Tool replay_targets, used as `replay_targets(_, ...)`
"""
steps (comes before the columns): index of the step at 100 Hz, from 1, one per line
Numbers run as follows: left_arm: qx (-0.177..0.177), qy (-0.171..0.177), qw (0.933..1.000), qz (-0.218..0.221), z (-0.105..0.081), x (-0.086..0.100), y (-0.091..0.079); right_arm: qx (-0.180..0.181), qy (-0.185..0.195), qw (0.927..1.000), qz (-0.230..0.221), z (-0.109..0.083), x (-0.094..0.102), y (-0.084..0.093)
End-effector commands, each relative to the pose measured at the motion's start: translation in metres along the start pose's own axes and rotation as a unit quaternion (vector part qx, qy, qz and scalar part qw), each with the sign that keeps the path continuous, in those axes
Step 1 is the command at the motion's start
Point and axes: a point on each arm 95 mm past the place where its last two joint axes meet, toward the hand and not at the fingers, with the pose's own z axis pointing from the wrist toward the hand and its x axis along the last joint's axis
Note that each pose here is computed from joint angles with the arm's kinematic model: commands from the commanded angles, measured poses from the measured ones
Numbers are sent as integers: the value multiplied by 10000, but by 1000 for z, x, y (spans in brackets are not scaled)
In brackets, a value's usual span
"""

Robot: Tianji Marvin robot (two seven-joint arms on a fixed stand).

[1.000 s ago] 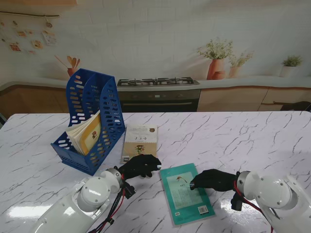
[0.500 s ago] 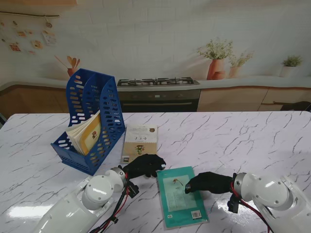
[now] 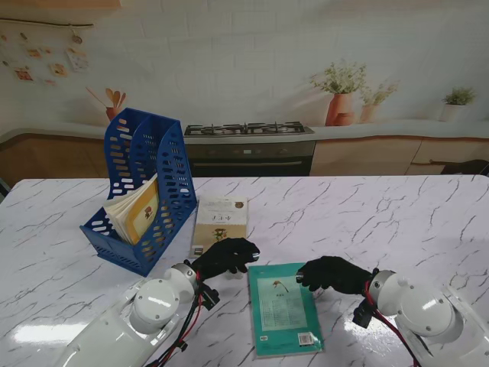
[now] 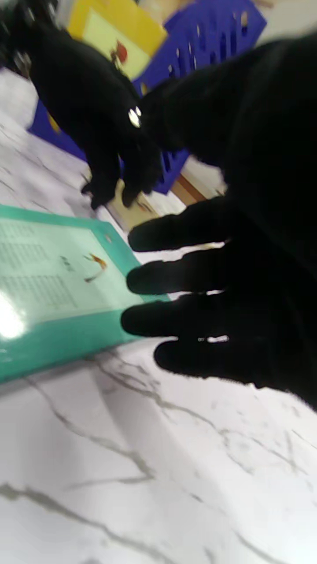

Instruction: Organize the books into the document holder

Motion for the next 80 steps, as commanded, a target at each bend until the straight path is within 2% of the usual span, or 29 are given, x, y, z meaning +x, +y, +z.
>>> replay_targets(1,-30,58,10000,-51,-3,2,3,-91,-64,9999,7,2,5,-3)
replay_targets(6,-7,24,10000,-59,-5,1,2,-309,-270,9992,33,3,4,-1)
replay_targets(16,50,-94,9999,-78,-8,0,1,-447,-740,9961,154,6,1,2)
replay_targets(31,119,-382,9990,-180,-12,-2,1,-498,-1195,9913,251,10,-3,6)
replay_targets(43,153,-651,9974,-253,-14,-3,2,-403,-1485,9875,340,14,-4,5)
replay_targets(59,194,-865,9955,-348,-14,-6,4,-217,-1663,9849,431,20,-6,3)
replay_targets(70,148,-992,9943,-368,-14,-7,6,-118,-1709,9828,685,23,-5,-1)
replay_targets(80,29,-1088,9933,-399,-13,-8,8,23,-1748,9819,734,27,-5,-3)
